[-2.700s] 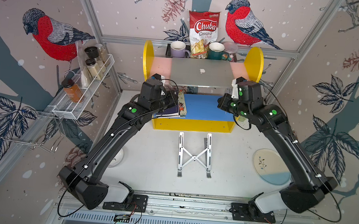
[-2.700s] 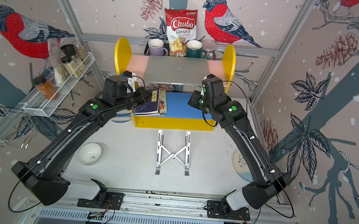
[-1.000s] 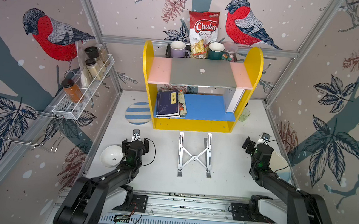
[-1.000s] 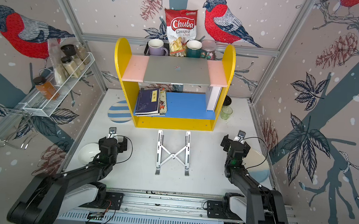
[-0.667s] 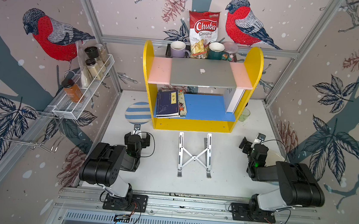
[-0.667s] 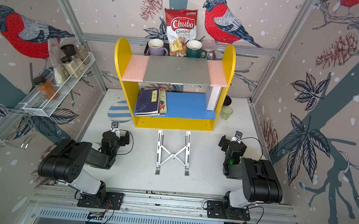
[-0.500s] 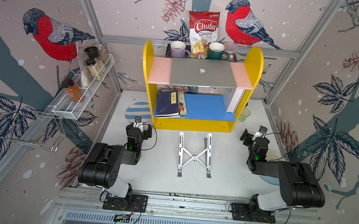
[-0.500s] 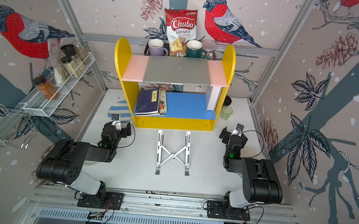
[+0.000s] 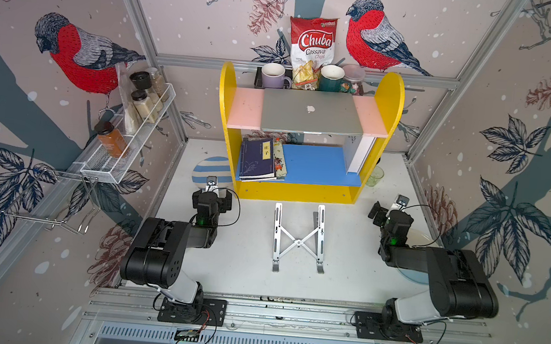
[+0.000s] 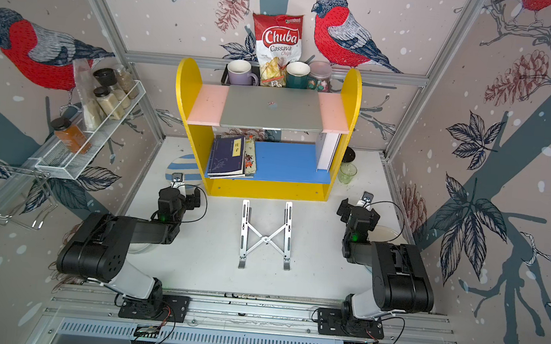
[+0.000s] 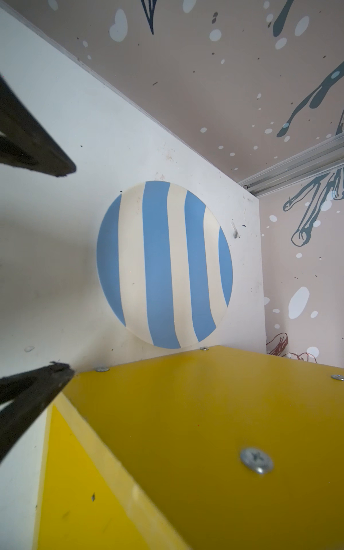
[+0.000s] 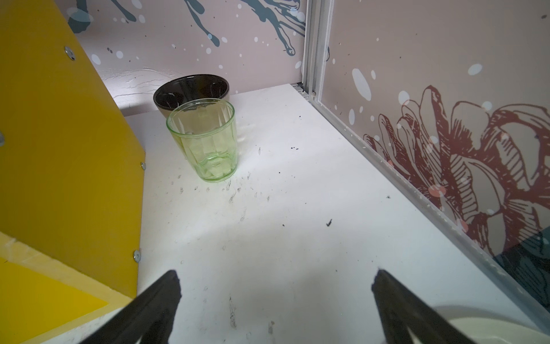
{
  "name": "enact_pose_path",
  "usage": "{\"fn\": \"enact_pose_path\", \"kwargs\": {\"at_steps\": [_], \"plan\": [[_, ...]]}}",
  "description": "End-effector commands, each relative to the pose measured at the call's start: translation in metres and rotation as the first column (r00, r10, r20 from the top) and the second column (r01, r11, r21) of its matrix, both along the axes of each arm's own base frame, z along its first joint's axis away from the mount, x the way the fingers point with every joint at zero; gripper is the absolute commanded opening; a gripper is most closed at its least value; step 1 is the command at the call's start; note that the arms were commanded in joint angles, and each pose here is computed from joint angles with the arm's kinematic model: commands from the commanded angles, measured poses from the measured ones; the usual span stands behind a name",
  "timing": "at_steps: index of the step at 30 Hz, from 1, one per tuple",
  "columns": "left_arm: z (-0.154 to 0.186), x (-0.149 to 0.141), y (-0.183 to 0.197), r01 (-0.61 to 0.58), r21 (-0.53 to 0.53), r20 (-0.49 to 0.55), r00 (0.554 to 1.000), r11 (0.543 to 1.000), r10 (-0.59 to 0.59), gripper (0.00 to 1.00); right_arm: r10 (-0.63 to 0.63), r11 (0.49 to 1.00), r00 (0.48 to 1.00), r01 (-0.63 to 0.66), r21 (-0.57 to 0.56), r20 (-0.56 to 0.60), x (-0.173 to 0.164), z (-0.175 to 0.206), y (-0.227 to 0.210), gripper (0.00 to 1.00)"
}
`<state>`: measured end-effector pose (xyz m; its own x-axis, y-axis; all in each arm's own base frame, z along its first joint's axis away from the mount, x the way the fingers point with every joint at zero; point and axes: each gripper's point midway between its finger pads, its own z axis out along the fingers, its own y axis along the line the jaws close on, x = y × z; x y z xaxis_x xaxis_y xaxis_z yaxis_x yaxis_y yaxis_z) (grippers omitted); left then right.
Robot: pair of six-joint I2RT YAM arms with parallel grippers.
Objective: Close the laptop lid and set it aside
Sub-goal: Reset both arms
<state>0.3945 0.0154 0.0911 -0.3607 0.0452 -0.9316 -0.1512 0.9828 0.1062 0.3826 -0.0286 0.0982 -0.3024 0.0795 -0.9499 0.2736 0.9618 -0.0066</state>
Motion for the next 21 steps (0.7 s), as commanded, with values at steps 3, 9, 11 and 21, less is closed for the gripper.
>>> {"fn": "enact_pose_path", "kwargs": {"at_steps": [3,9,11,21], "plan": [[0.0021,0.0008,0.0034,-0.019,-0.007,0.009,1.0,1.0,0.019,0.97,-0.012,1.0,1.0,0.012,-0.001,0.01,0.0011,0.003,-0.002,1.0],[0.0026,0.0014,0.003,-0.017,-0.009,0.01,1.0,1.0,0.017,0.97,-0.009,1.0,1.0,0.009,0.001,0.01,0.0012,0.003,-0.0018,1.0],[0.002,0.0015,0.0033,-0.018,-0.009,0.008,1.0,1.0,0.018,0.97,-0.01,1.0,1.0,0.01,0.001,0.011,0.0014,0.0032,-0.002,1.0],[0.0017,0.0012,0.0028,-0.016,-0.009,0.006,1.0,1.0,0.016,0.97,-0.001,1.0,1.0,0.001,0.011,0.01,0.0016,0.0028,-0.0026,1.0]]}}
